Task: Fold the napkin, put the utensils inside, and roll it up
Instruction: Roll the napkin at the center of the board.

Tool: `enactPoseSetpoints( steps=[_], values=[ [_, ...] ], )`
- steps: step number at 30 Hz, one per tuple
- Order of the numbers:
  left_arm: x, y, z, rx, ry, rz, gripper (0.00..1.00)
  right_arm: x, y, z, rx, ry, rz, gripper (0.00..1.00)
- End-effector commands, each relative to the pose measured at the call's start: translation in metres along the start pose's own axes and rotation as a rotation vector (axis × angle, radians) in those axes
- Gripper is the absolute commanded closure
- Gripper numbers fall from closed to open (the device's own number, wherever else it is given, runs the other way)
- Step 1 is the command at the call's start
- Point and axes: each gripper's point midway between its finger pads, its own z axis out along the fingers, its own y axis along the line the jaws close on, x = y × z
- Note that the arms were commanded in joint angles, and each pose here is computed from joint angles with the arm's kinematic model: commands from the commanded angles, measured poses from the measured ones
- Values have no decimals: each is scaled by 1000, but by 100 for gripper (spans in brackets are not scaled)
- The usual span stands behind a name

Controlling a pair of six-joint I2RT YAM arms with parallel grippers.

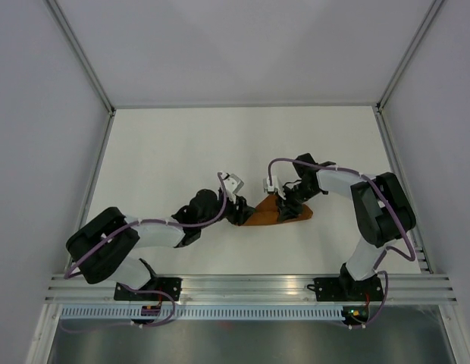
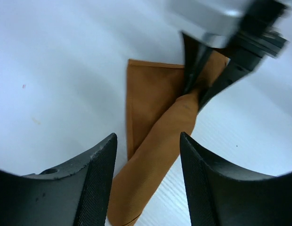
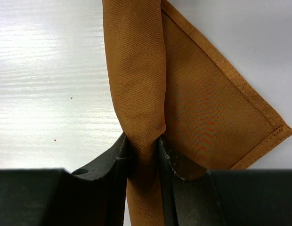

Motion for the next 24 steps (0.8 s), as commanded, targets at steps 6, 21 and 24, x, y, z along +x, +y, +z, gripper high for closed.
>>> enactPoseSetpoints(
  steps=[6, 21, 24],
  values=[
    [-46, -33, 15, -45, -215, 498, 29, 25, 12, 7, -174, 69, 113, 74],
    [39, -61, 68, 91, 81, 1014, 21, 37, 2, 9, -225, 102, 210, 74],
    [50, -57, 72, 101, 130, 1040, 20, 39, 2, 11, -236, 110, 220, 74]
  ],
)
